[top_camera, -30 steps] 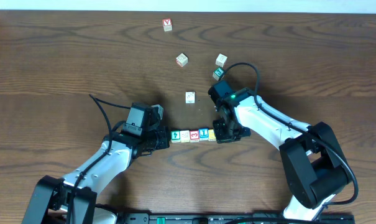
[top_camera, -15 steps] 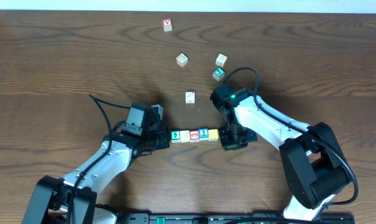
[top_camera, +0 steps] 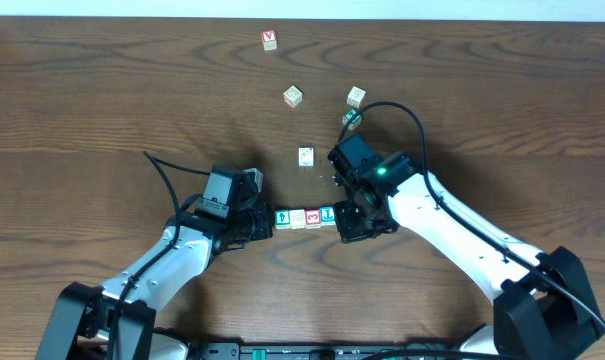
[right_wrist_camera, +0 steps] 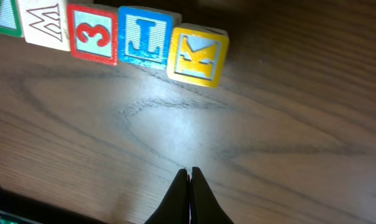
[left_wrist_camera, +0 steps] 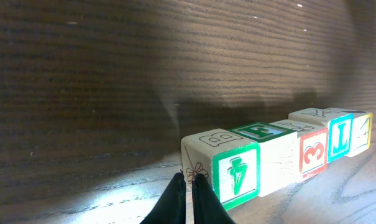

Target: Lift 5 blocks

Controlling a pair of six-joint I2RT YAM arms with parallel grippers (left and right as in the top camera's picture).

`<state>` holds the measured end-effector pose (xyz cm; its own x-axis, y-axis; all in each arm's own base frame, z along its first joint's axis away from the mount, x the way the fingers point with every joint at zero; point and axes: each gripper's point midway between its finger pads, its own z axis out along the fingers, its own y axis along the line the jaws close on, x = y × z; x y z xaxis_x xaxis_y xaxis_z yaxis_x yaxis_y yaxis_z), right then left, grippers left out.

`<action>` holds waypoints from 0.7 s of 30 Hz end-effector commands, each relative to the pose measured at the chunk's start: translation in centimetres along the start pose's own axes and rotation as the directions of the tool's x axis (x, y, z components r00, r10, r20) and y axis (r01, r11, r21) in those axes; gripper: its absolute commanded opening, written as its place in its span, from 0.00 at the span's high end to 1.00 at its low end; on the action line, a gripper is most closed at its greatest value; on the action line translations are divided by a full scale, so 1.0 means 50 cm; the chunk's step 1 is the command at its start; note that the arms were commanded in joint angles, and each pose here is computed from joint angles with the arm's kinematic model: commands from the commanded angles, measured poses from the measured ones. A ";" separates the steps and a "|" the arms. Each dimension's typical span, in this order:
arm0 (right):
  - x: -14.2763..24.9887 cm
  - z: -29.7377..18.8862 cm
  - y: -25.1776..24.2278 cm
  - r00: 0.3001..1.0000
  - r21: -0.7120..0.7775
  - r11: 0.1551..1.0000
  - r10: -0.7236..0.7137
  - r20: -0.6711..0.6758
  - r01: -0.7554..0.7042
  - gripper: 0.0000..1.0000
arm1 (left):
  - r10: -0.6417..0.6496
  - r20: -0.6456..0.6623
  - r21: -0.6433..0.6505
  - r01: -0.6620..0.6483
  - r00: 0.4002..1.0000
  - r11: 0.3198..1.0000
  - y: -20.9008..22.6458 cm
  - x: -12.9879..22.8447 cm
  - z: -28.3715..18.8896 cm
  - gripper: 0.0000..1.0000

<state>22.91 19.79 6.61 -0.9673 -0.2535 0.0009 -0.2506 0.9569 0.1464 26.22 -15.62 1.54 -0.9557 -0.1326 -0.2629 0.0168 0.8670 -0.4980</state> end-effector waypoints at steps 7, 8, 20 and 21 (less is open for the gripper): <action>-0.002 0.037 0.017 1.000 -0.018 1.000 -0.014 0.013 0.014 0.99 | -0.004 -0.006 0.002 0.004 1.000 1.000 0.002 0.004 -0.001 0.93; -0.001 0.044 0.016 1.000 -0.019 1.000 -0.010 0.017 0.010 0.99 | -0.004 -0.006 0.002 0.004 1.000 1.000 0.002 0.004 -0.001 0.93; -0.013 0.078 0.007 0.998 -0.017 1.000 -0.008 0.070 0.009 0.99 | -0.004 -0.007 0.001 0.004 1.000 1.000 0.002 0.004 -0.001 0.93; -0.016 0.077 0.008 0.997 -0.018 1.000 -0.009 0.078 0.010 0.99 | -0.004 -0.007 0.001 0.004 1.000 1.000 0.002 0.004 -0.001 0.93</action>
<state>23.37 20.73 3.07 -0.9666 -0.2476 -0.0665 -0.2556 0.9504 0.1772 26.21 -15.62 1.53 -0.9559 -0.1325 -0.2623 0.0164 0.8671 -0.4978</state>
